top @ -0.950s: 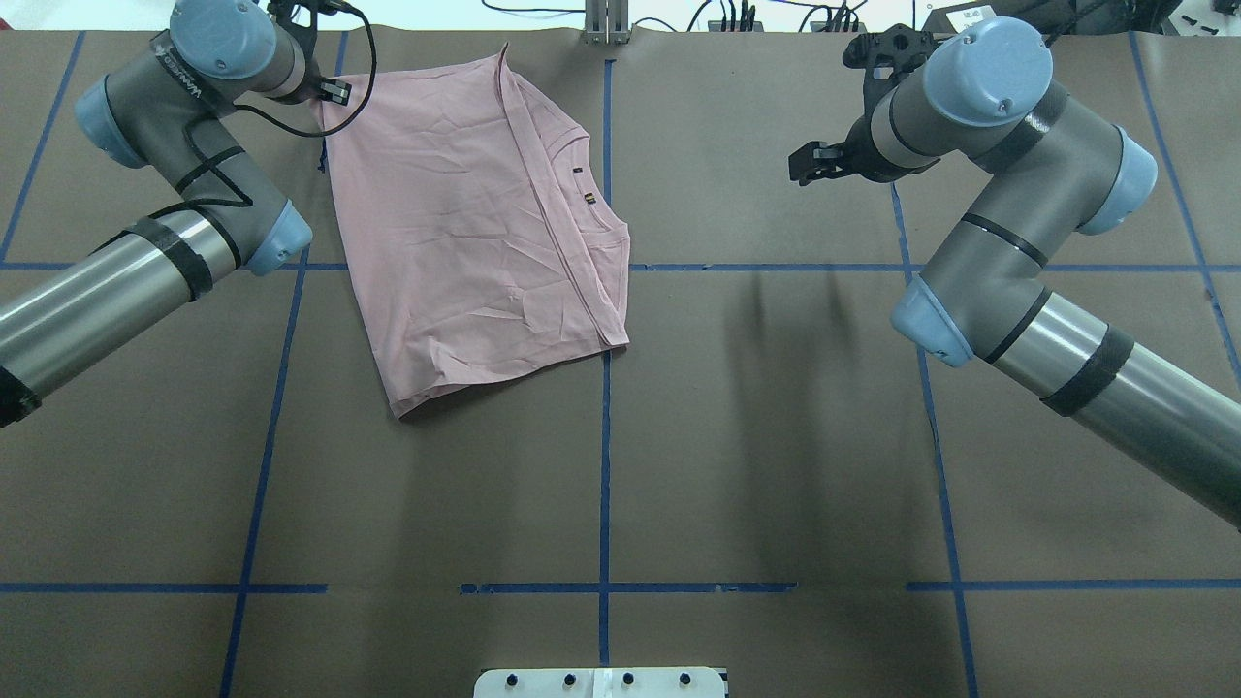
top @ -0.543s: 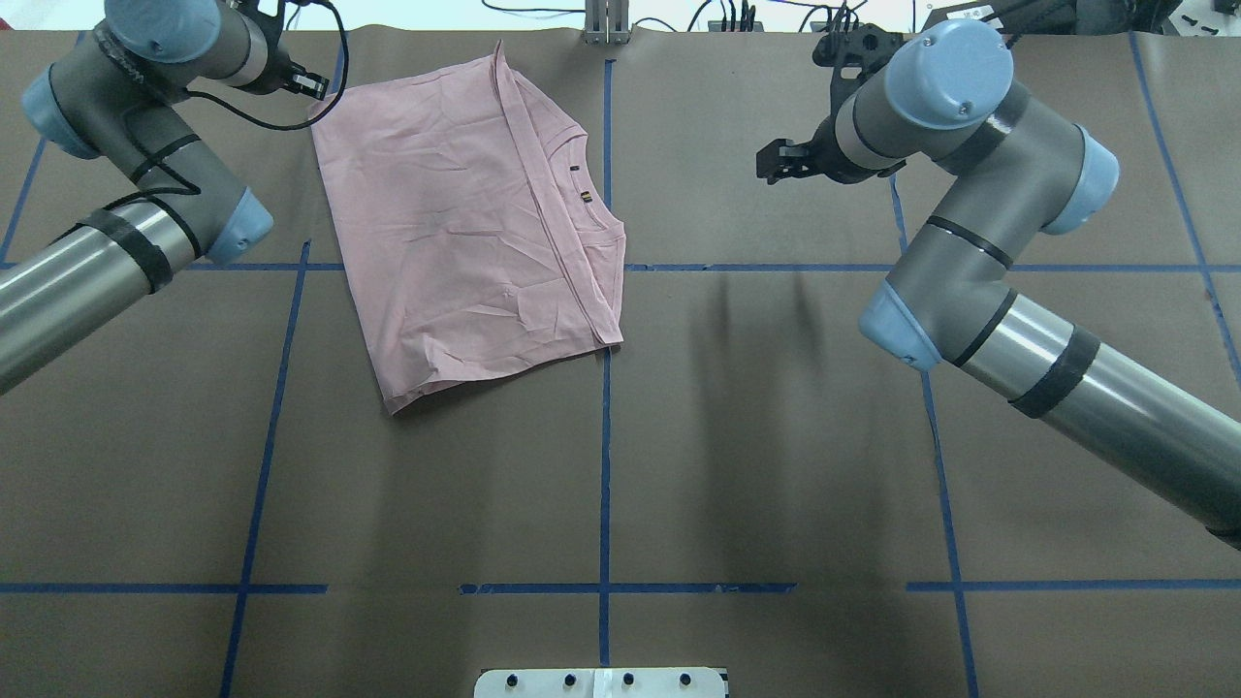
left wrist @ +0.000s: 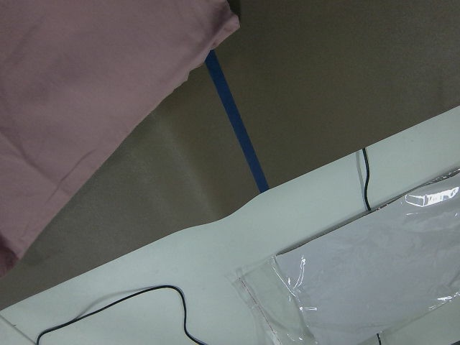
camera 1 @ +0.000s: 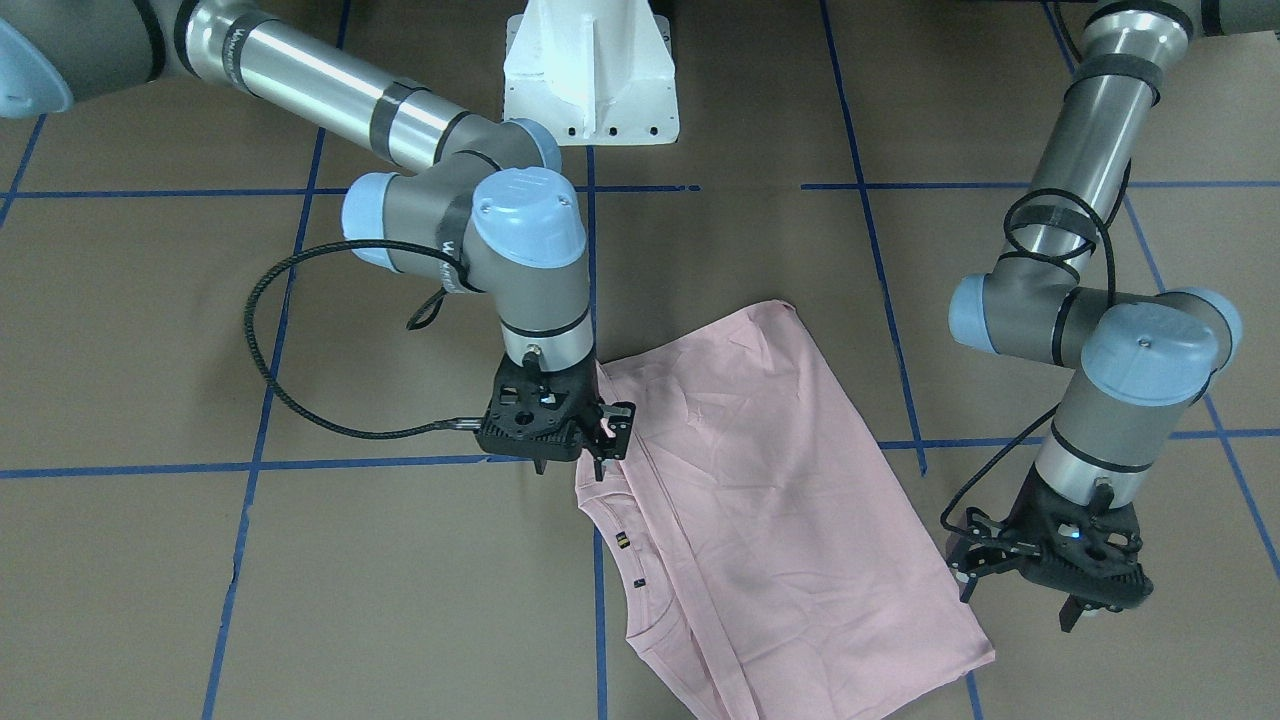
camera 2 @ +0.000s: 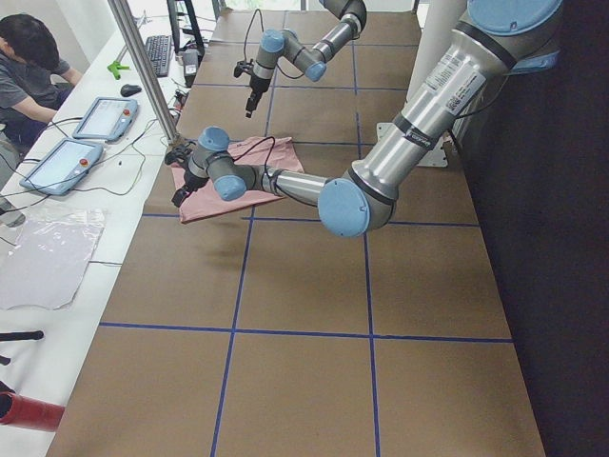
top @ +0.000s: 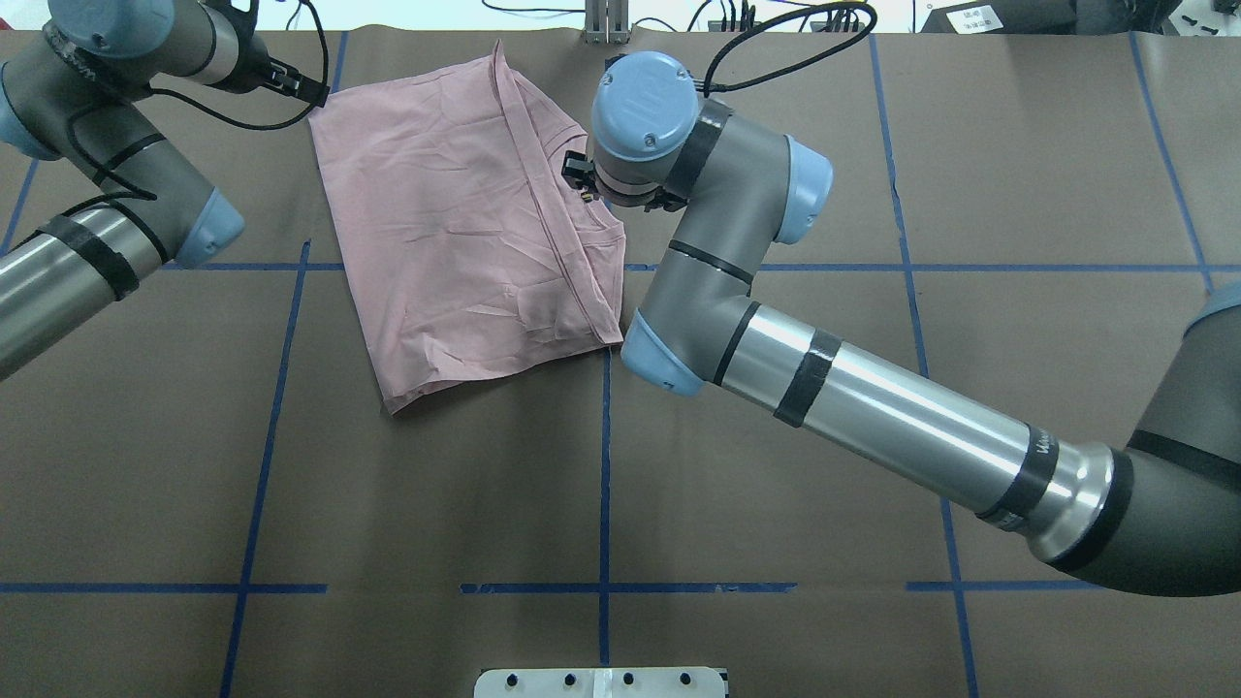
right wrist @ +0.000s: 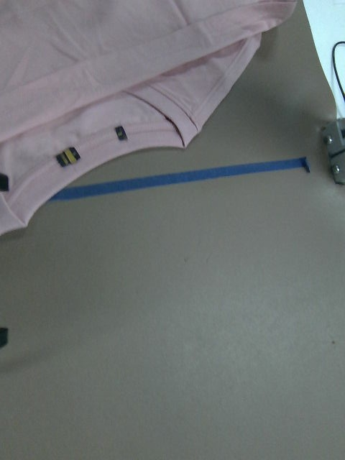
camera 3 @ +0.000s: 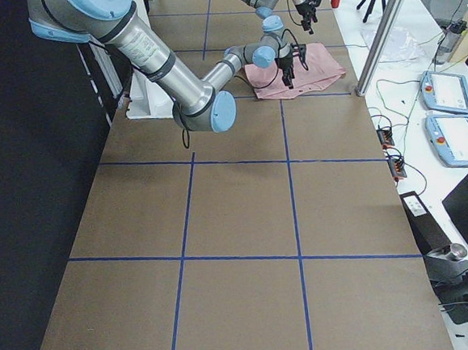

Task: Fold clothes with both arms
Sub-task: 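Reach the right gripper to the folded shirt's edge near the collar, then press the collar edge and slide the shirt toward the robot with the right gripper, then bring the left gripper to the shirt's near edge beside the right gripper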

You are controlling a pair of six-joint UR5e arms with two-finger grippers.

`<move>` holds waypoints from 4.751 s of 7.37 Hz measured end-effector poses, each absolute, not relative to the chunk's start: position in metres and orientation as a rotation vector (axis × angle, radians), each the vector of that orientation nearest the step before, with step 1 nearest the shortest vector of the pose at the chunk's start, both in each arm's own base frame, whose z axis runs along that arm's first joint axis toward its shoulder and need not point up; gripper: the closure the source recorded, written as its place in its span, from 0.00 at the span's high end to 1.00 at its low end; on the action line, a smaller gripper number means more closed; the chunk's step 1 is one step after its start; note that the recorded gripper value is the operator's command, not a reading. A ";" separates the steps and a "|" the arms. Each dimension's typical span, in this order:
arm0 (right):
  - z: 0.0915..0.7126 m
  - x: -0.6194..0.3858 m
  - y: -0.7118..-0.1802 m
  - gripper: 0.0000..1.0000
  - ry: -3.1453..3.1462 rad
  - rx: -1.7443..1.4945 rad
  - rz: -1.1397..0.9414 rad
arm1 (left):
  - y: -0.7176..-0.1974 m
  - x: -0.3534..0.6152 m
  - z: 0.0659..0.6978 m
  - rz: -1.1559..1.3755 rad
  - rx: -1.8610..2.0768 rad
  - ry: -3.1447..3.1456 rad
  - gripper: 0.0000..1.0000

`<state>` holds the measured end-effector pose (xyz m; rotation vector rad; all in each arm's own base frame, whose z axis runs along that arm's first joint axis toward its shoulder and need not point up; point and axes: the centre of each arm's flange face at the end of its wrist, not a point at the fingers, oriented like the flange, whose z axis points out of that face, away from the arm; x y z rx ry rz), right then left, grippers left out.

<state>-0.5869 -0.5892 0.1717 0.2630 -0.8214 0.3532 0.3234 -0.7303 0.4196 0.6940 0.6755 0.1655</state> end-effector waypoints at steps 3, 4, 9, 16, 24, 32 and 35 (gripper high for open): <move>0.181 -0.622 -0.569 0.58 -0.735 0.271 0.316 | -0.730 0.323 0.417 0.163 0.698 0.679 1.00; 0.185 -0.629 -0.563 0.58 -0.721 0.273 0.308 | -0.730 0.323 0.417 0.163 0.698 0.680 1.00; 0.197 -0.652 -0.541 0.54 -0.699 0.273 0.305 | -0.727 0.322 0.418 0.164 0.701 0.682 1.00; 0.210 -0.662 -0.536 0.00 -0.674 0.274 0.322 | -0.723 0.320 0.421 0.165 0.700 0.681 1.00; 0.237 -0.592 -0.438 0.00 -0.747 0.312 0.290 | -0.721 0.321 0.410 0.170 0.715 0.694 1.00; 0.266 -0.508 -0.275 1.00 -0.829 0.366 0.206 | -0.680 0.351 0.382 0.142 0.691 0.805 1.00; 0.281 -0.463 -0.271 1.00 -0.944 0.371 0.171 | -0.554 0.411 0.333 0.037 0.527 1.007 1.00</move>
